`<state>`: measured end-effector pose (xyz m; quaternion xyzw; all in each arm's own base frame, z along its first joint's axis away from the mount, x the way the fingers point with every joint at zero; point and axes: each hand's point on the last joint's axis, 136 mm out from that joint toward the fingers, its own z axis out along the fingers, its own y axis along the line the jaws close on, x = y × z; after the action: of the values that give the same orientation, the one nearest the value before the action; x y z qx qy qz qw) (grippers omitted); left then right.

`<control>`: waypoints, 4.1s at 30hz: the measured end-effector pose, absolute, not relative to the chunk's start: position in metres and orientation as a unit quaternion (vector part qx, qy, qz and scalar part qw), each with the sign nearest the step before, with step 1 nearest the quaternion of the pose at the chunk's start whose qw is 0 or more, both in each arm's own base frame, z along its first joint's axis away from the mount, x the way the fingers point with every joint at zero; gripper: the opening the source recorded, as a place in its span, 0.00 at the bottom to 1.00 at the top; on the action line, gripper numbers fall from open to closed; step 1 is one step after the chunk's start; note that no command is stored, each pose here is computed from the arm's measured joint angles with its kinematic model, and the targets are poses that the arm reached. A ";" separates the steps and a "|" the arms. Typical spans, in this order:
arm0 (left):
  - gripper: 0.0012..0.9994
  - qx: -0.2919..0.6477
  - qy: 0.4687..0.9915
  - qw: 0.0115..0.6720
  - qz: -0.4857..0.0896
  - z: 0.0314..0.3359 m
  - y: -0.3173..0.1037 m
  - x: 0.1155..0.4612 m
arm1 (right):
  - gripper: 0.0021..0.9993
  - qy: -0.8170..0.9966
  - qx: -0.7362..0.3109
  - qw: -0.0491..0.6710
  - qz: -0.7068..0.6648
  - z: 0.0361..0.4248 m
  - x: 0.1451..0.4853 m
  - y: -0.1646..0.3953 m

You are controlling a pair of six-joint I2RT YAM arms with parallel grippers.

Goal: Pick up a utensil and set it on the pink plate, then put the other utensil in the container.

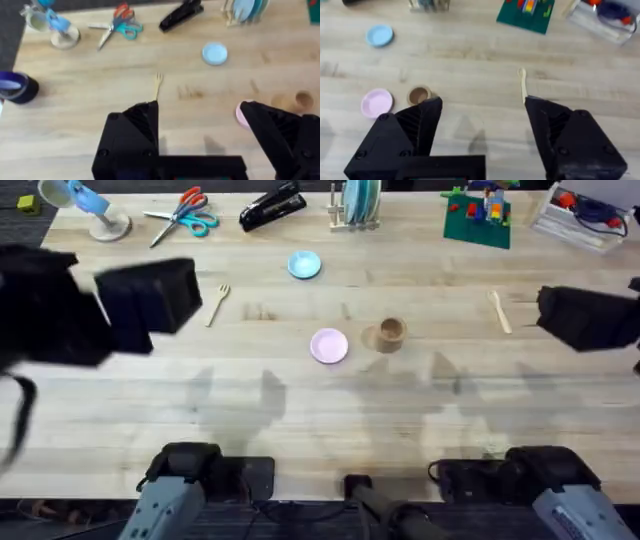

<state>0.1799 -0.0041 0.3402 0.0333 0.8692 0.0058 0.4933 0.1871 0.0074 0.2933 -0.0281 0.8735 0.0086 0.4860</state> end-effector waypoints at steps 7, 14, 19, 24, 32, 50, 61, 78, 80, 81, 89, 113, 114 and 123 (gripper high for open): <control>1.00 0.059 0.925 0.375 0.011 0.332 -0.005 0.214 | 0.99 0.917 -0.033 0.397 0.008 0.297 0.202 0.007; 0.99 0.078 0.963 0.256 0.008 0.295 -0.005 0.247 | 1.00 0.938 -0.033 0.345 0.009 0.295 0.217 0.007; 0.99 0.086 0.976 0.198 0.016 0.269 -0.002 0.263 | 1.00 0.944 -0.033 0.328 0.009 0.288 0.222 0.007; 0.99 0.091 0.983 0.160 0.024 0.251 0.002 0.274 | 1.00 0.944 -0.033 0.327 0.009 0.287 0.222 0.007; 0.99 0.100 0.986 0.133 0.031 0.228 0.013 0.297 | 0.99 0.944 -0.033 0.327 0.009 0.287 0.222 0.007; 0.99 0.101 0.991 0.080 0.025 0.113 0.048 0.353 | 1.00 0.947 -0.033 0.321 0.009 0.285 0.219 0.007; 0.99 0.106 0.993 0.046 0.002 0.058 0.045 0.371 | 1.00 0.947 -0.033 0.321 0.009 0.285 0.219 0.007; 1.00 0.099 0.994 0.046 -0.006 0.035 0.046 0.372 | 1.00 0.947 -0.033 0.320 0.009 0.285 0.219 0.007; 1.00 0.098 0.994 0.051 -0.007 0.034 0.046 0.372 | 1.00 0.947 -0.033 0.321 0.009 0.285 0.219 0.007; 1.00 0.098 0.994 0.054 -0.007 0.034 0.046 0.372 | 1.00 0.947 -0.033 0.321 0.009 0.285 0.219 0.007; 0.98 0.097 0.994 0.056 -0.007 0.034 0.046 0.371 | 1.00 0.947 -0.033 0.321 0.009 0.285 0.219 0.007; 0.04 0.074 0.997 0.032 -0.019 0.036 0.041 0.360 | 1.00 0.947 -0.033 0.320 0.009 0.285 0.219 0.007; 0.04 0.071 0.997 0.023 -0.019 0.036 0.041 0.356 | 1.00 0.947 -0.033 0.321 0.009 0.285 0.219 0.007; 0.04 0.096 0.995 0.021 -0.017 0.061 0.015 0.362 | 1.00 0.947 -0.033 0.320 0.009 0.285 0.219 0.007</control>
<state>0.3621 0.0147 0.0611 0.0955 0.9951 -0.0173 0.0211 0.2190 0.0071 0.2853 -0.0326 0.9467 0.0095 0.3204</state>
